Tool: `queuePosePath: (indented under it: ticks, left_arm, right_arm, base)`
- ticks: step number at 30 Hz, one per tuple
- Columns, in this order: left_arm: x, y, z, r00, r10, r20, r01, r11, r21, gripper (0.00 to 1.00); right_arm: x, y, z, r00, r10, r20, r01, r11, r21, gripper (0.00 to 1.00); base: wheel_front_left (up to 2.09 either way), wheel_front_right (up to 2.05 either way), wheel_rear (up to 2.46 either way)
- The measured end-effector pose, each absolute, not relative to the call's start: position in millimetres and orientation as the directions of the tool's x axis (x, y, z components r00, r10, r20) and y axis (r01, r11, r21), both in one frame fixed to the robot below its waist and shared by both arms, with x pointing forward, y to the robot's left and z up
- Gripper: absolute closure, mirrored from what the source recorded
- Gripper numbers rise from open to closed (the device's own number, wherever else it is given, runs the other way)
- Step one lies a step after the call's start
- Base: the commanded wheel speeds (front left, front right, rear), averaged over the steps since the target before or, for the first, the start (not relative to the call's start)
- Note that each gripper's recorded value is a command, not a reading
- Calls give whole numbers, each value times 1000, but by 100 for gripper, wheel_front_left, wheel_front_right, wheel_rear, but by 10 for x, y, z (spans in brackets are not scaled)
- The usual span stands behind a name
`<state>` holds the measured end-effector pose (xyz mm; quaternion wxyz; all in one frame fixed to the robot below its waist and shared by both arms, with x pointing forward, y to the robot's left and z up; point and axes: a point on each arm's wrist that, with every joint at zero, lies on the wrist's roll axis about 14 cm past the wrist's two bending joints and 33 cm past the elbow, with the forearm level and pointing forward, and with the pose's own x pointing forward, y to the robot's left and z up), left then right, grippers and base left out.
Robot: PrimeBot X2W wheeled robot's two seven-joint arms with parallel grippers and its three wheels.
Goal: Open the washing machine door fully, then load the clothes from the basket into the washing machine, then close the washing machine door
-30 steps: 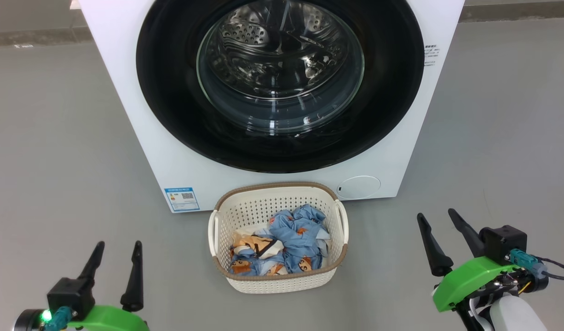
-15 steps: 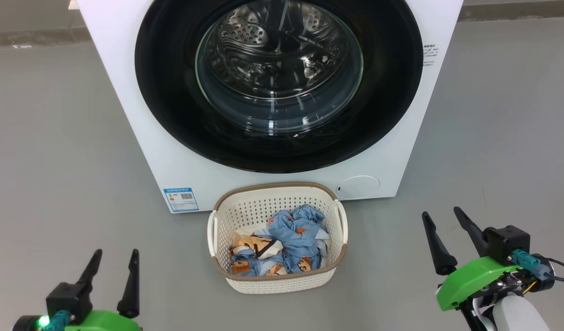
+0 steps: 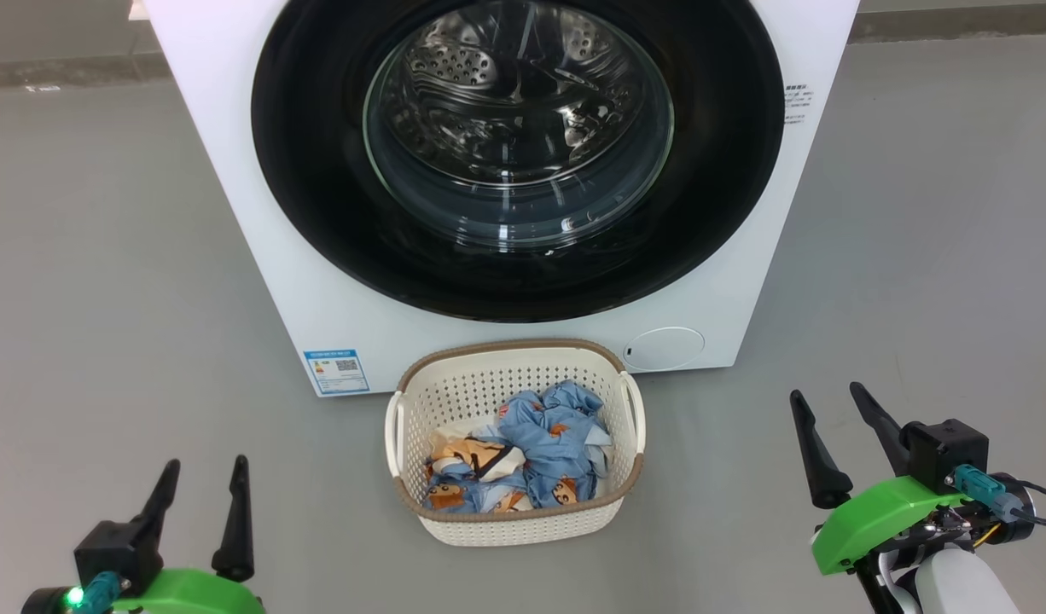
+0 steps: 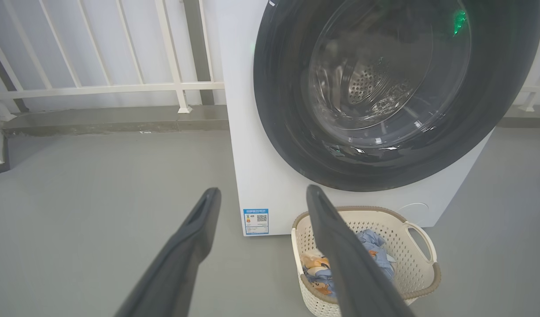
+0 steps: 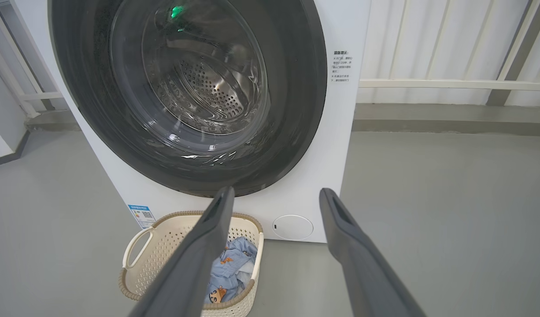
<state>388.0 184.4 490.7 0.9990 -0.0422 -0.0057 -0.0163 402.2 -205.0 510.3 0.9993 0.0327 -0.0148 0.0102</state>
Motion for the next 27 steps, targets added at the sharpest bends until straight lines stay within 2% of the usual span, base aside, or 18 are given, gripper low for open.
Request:
queuePosePath:
  ticks: [27]
  left_arm:
    - [3907,1936,4930,1000,-17,20,18,996,-86,0]
  right_arm:
    - [4043,-2077,5092,999,-2,35,-1,997,73,0]
  base:
    - [0,0,0]
